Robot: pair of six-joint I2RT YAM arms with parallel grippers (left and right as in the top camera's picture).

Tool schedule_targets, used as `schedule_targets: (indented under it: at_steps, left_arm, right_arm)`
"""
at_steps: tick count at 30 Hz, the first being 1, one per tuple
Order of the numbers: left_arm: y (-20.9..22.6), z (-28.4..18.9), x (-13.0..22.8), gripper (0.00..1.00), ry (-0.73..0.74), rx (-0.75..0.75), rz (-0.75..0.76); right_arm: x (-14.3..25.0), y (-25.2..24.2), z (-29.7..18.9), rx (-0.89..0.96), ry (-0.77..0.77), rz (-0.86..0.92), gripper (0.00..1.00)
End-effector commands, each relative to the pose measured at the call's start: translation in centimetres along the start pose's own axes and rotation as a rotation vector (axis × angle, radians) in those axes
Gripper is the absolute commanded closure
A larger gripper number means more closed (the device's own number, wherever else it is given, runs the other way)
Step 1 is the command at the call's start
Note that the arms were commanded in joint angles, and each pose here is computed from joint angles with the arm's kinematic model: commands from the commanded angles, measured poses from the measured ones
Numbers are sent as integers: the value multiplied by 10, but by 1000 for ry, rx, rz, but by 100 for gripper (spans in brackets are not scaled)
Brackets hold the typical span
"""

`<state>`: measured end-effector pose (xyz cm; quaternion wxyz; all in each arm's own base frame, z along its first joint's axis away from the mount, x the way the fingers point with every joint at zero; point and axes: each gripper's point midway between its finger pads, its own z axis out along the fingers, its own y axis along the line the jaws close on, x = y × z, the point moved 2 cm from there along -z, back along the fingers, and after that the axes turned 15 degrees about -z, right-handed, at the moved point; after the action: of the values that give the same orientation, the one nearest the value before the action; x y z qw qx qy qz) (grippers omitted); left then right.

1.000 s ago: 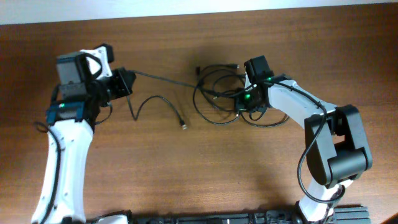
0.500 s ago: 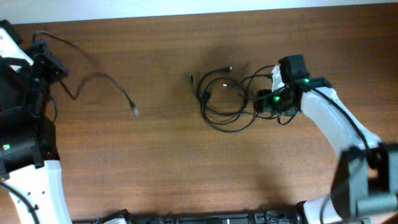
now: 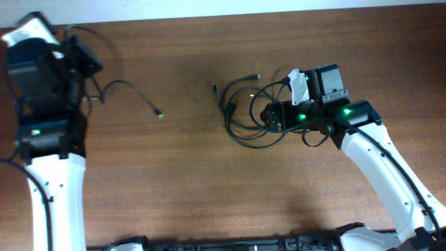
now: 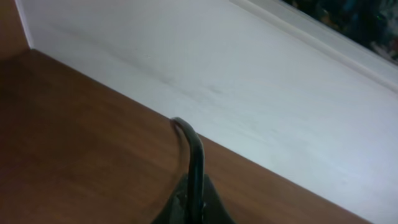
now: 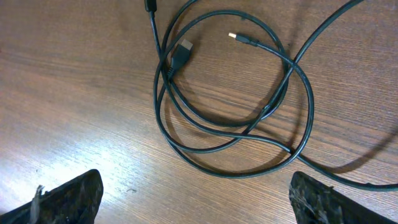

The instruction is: Untangle cables

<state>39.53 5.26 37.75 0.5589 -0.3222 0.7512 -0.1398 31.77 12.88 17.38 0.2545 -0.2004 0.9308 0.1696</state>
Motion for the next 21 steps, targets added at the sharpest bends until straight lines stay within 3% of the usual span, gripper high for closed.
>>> schedule_targets:
  at_steps: [1, 6, 9, 13, 18, 21]
  left_arm:
    - [-20, -7, 11, 100, -67, -54, 30]
    - [-27, -1, -17, 100, -279, -116, 27]
    - [-1, 27, -48, 100, -454, -217, -33]
    - [40, 81, -79, 100, -625, -235, -105]
    - [131, 145, -76, 100, -676, -366, -118]
    - [224, 173, -59, 100, -630, -542, -120]
  right_arm:
    - [-2, 3, -2, -10, -9, -20, 5]
    - [-1, 4, -2, -11, -8, -9, 5]
    - [-1, 4, -2, -12, -7, -9, 5]
    - [5, 4, -2, -14, 20, 0, 5]
    - [10, 5, -2, -16, 41, 7, 5]
    - [10, 5, -2, -16, 42, 7, 4]
